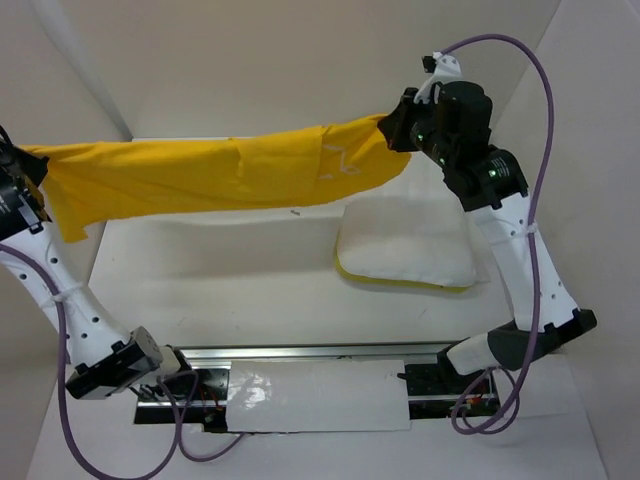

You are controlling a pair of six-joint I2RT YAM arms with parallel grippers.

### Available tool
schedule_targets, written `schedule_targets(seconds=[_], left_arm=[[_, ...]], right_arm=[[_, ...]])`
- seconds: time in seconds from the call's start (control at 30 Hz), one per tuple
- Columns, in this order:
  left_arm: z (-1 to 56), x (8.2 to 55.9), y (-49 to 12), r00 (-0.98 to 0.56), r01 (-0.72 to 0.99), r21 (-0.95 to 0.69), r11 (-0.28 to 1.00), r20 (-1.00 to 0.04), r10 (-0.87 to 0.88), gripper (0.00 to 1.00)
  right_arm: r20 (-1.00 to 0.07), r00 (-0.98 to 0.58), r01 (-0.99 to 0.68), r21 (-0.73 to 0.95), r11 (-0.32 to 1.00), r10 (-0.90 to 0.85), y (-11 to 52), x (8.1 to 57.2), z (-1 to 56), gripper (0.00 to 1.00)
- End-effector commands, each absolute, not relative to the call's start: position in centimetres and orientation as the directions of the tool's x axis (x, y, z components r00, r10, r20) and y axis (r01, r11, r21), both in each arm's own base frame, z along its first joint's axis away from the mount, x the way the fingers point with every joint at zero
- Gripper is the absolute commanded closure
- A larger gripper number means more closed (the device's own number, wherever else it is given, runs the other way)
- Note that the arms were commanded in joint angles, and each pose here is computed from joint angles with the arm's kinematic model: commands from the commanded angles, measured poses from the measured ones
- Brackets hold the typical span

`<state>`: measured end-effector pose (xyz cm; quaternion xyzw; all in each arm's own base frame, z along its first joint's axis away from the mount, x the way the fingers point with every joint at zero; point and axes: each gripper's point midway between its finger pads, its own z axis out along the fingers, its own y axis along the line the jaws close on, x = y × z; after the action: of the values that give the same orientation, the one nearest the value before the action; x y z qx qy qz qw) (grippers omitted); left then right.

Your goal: Put the pillow into the pillowcase

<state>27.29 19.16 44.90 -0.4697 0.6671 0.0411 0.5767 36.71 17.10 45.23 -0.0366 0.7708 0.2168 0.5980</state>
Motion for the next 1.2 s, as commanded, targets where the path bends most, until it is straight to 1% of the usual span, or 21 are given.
schedule_targets(seconds=[0.0,0.1,0.3,0.37,0.4,0.43,0.47,0.5,0.53,0.57,0.6,0.63,0.67,0.73,0.77,0.83,0.9,0.93,1.03,1.07,1.17], left_arm=[[44.2,27.7,20.1,0.048,-0.691,-0.437,0.576,-0.822,-0.567,1.0],[41.4,30.1,21.1,-0.017,-0.683,-0.446,0.579,-0.782,-0.623,1.0],[30.8,35.5,24.2,-0.15,-0.729,-0.464,0.503,-0.609,-0.779,1.0],[28.5,36.8,24.8,-0.158,-0.749,-0.439,0.496,-0.608,-0.778,1.0],[27.5,37.3,24.7,-0.171,-0.754,-0.43,0.496,-0.602,-0.78,0.98],[26.2,38.3,24.5,-0.196,-0.756,-0.417,0.504,-0.591,-0.782,0.91],[25.2,38.6,24.7,-0.204,-0.776,-0.388,0.498,-0.592,-0.779,0.73],[25.0,39.1,24.8,-0.22,-0.773,-0.374,0.512,-0.599,-0.77,0.62],[23.6,40.1,24.2,-0.255,-0.777,-0.355,0.52,-0.578,-0.775,0.5],[24.4,40.8,24.2,-0.267,-0.762,-0.352,0.544,-0.594,-0.759,0.43],[24.3,40.9,24.3,-0.278,-0.772,-0.324,0.546,-0.601,-0.75,0.31],[24.1,41.0,23.7,-0.298,-0.774,-0.308,0.553,-0.593,-0.748,0.19],[24.6,41.1,23.9,-0.289,-0.776,-0.306,0.551,-0.604,-0.742,0.03],[25.2,41.2,23.3,-0.299,-0.762,-0.305,0.571,-0.616,-0.729,0.01],[25.7,41.6,22.1,-0.312,-0.745,-0.309,0.592,-0.623,-0.718,0.01],[26.4,41.7,20.8,-0.322,-0.729,-0.308,0.611,-0.634,-0.703,0.01],[25.4,42.1,18.3,-0.383,-0.701,-0.283,0.654,-0.624,-0.681,0.01],[25.5,41.9,17.4,-0.392,-0.7,-0.264,0.663,-0.634,-0.666,0.01],[22.5,40.6,12.5,-0.49,-0.674,-0.23,0.702,-0.572,-0.658,0.01],[22.1,40.8,10.4,-0.515,-0.642,-0.246,0.726,-0.563,-0.647,0.01],[20.0,40.0,6.3,-0.556,-0.594,-0.274,0.756,-0.539,-0.633,0.01]], right_arm=[[-0.946,-0.274,-0.362,0.267,0.893,0.172,19.0,39.5,45.1,1.0],[-0.935,-0.312,-0.368,0.283,0.886,0.169,20.5,41.8,43.5,1.0],[-0.889,-0.44,-0.391,0.318,0.864,0.128,24.3,50.6,35.5,1.0],[-0.871,-0.479,-0.413,0.334,0.847,0.11,26.4,53.9,30.8,1.0],[-0.879,-0.463,-0.433,0.338,0.836,0.116,27.1,54.9,30.7,1.0],[-0.868,-0.485,-0.434,0.344,0.833,0.106,28.2,57.1,27.1,0.99],[-0.864,-0.493,-0.439,0.348,0.828,0.102,28.7,57.9,25.8,0.96],[-0.892,-0.434,-0.463,0.343,0.817,0.128,28.8,59.4,28.1,0.91],[-0.879,-0.463,-0.459,0.35,0.816,0.117,29.5,60.6,25.0,0.74],[-0.885,-0.449,-0.457,0.348,0.819,0.125,29.1,61.3,25.2,0.54],[-0.889,-0.44,-0.46,0.346,0.817,0.129,29.1,61.3,25.7,0.24],[-0.891,-0.435,-0.462,0.346,0.817,0.131,28.9,60.9,26.3,0.07],[-0.876,-0.468,-0.422,0.333,0.843,0.112,28.2,60.8,23.6,0.0],[-0.871,-0.482,-0.392,0.314,0.865,0.098,27.1,59.6,22.9,0.0],[-0.883,-0.457,-0.354,0.294,0.888,0.11,25.7,58.7,24.9,0.0],[-0.843,-0.532,-0.304,0.271,0.914,0.073,25.1,56.1,21.5,0.0],[-0.845,-0.53,-0.243,0.228,0.943,0.068,23.4,53.8,22.7,0.0],[-0.809,-0.587,-0.24,0.207,0.949,0.028,23.8,51.6,19.8,0.0],[-0.767,-0.641,-0.232,0.166,0.958,-0.023,24.1,45.8,17.6,0.0],[-0.791,-0.611,-0.248,0.169,0.954,-0.018,24.1,44.3,19.2,0.0],[-0.781,-0.623,-0.289,0.178,0.941,-0.044,25.1,41.1,16.3,0.0]])
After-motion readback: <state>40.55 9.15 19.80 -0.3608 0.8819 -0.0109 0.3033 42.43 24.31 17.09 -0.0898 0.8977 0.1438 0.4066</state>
